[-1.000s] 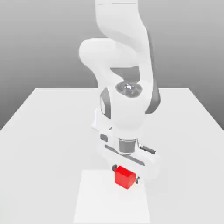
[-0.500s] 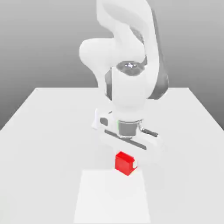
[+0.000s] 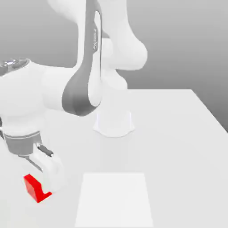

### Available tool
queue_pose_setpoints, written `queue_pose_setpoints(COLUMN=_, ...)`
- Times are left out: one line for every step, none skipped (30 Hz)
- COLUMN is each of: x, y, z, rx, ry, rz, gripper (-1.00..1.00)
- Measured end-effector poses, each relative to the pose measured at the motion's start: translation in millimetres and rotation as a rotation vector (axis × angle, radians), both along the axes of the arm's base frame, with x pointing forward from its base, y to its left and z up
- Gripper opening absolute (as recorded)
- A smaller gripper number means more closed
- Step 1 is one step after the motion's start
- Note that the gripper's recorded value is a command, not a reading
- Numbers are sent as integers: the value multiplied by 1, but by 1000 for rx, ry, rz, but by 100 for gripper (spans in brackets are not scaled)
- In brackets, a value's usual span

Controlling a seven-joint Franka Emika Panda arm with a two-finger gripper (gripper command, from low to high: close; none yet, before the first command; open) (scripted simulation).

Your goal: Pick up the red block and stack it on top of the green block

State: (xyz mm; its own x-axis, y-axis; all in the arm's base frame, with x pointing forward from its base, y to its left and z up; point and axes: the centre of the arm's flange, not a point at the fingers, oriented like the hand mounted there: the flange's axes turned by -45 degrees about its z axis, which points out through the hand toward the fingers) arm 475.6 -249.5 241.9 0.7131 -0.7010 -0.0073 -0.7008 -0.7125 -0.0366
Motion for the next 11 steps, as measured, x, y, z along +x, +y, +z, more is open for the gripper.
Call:
queue_pose_setpoints(x=-1, y=-23, z=1, rx=-6, ry=3, rz=-7, gripper=-100)
queue_pose_setpoints(x=-4, y=-46, z=2, rx=-13, ry=7, rz=-15, gripper=-100)
queue_pose_setpoints(x=-8, y=-70, z=4, rx=-20, ry=12, rz=-21, gripper=-100)
queue_pose_setpoints(x=-10, y=-83, z=-3, rx=-24, ry=15, rz=-25, gripper=-100)
queue_pose_setpoints(x=-11, y=-91, z=-15, rx=-27, ry=18, rz=-27, gripper=-100)
queue_pose_setpoints(x=-12, y=-94, z=-29, rx=-28, ry=19, rz=-28, gripper=-100)
queue_pose_setpoints(x=-12, y=-96, z=-45, rx=-29, ry=19, rz=-29, gripper=-100)
queue_pose_setpoints(x=-13, y=-96, z=-55, rx=-30, ry=20, rz=-29, gripper=100)
queue_pose_setpoints(x=-13, y=-96, z=-55, rx=-30, ry=19, rz=-29, gripper=100)
queue_pose_setpoints(x=-13, y=-96, z=-55, rx=-30, ry=19, rz=-29, gripper=100)
queue_pose_setpoints(x=-13, y=-96, z=-55, rx=-30, ry=19, rz=-29, gripper=100)
